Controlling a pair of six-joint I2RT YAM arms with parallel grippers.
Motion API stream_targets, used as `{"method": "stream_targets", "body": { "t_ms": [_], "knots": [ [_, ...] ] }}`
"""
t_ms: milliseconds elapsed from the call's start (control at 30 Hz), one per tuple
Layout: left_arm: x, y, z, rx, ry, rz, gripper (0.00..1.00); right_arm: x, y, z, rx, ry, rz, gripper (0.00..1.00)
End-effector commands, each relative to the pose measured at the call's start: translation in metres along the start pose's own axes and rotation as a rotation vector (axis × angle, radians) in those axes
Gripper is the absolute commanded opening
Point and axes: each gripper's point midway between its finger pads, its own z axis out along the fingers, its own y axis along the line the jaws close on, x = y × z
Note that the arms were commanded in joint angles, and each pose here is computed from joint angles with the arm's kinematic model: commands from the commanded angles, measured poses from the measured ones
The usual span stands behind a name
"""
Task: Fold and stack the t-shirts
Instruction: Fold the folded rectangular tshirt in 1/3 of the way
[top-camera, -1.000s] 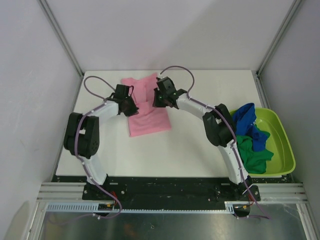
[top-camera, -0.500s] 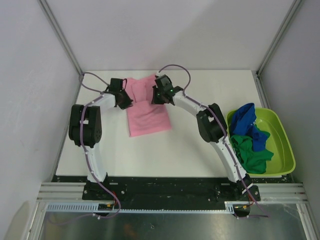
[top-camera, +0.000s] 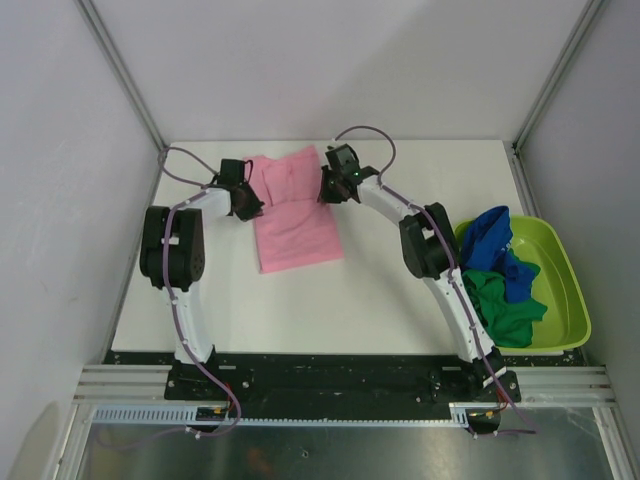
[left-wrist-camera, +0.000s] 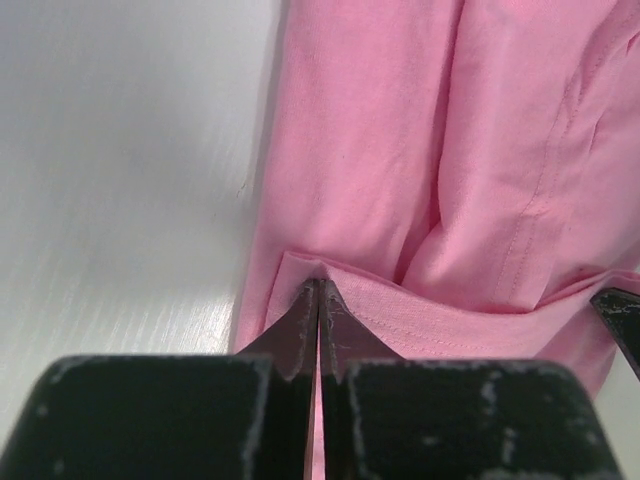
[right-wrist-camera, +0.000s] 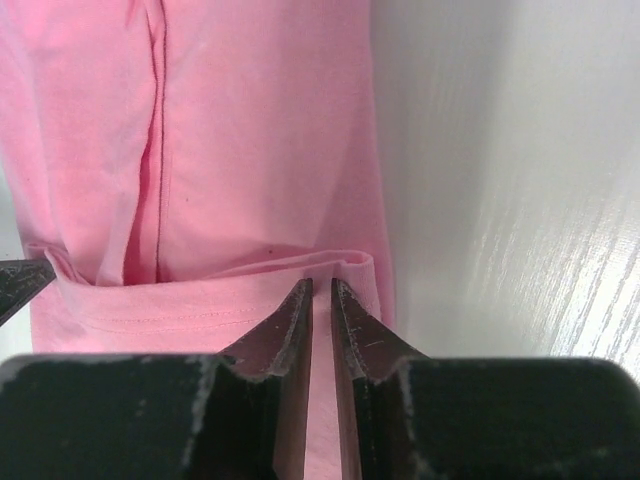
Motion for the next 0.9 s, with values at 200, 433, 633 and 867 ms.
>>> {"method": "stream_targets", "body": {
  "t_ms": [200, 433, 633, 867],
  "knots": [
    [-0.037, -0.020, -0.037, 0.071, -0.093, 0.071, 0.04, -0.042, 0.015, -0.048, -0.008, -0.078, -0.006, 0.19],
    [-0.015, -0.072, -0.076, 0.237, -0.059, 0.118, 0.26, -0.037, 0.016, -0.074, -0.006, -0.050, 0.050, 0.21],
    [0.030, -0.116, -0.067, 0.336, 0.054, 0.152, 0.19, 0.005, 0.004, -0.086, -0.019, 0.025, 0.116, 0.21],
    [0.043, -0.124, -0.025, 0.292, 0.088, 0.138, 0.15, 0.051, -0.011, -0.095, -0.006, 0.095, 0.128, 0.20]
  ]
}}
